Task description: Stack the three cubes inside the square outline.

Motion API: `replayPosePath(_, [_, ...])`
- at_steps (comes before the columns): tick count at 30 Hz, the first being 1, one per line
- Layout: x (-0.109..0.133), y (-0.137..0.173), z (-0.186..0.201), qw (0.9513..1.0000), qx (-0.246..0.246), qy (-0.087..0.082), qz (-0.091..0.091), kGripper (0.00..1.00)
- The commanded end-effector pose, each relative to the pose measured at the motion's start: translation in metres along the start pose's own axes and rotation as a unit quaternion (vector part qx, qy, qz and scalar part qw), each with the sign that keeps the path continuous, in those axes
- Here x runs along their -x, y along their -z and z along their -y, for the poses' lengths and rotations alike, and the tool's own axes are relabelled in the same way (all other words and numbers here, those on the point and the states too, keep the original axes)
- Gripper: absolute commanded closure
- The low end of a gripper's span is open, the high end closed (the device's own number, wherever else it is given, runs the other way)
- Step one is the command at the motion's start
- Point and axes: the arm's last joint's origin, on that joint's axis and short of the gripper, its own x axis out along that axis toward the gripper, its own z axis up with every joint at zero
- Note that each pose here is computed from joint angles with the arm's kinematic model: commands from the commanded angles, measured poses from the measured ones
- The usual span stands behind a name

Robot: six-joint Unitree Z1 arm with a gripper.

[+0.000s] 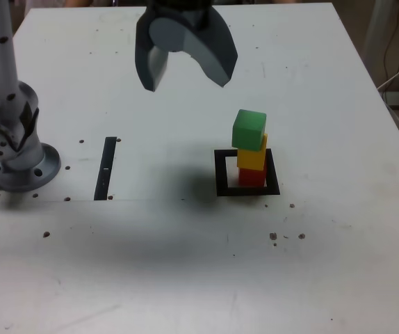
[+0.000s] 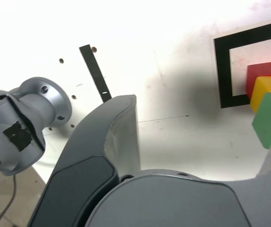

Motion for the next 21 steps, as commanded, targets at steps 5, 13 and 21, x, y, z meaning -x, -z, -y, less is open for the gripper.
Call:
replayPosePath(5, [-0.014, 0.021, 0.001, 0.9999, 0.013, 0.001, -0.009, 0.00])
replayPosePath(13, [-0.046, 0.041, 0.008, 0.9995, 0.026, 0.010, -0.014, 0.00])
replayPosePath(21, [-0.072, 0.059, 0.013, 0.9989, 0.036, 0.026, -0.015, 0.00])
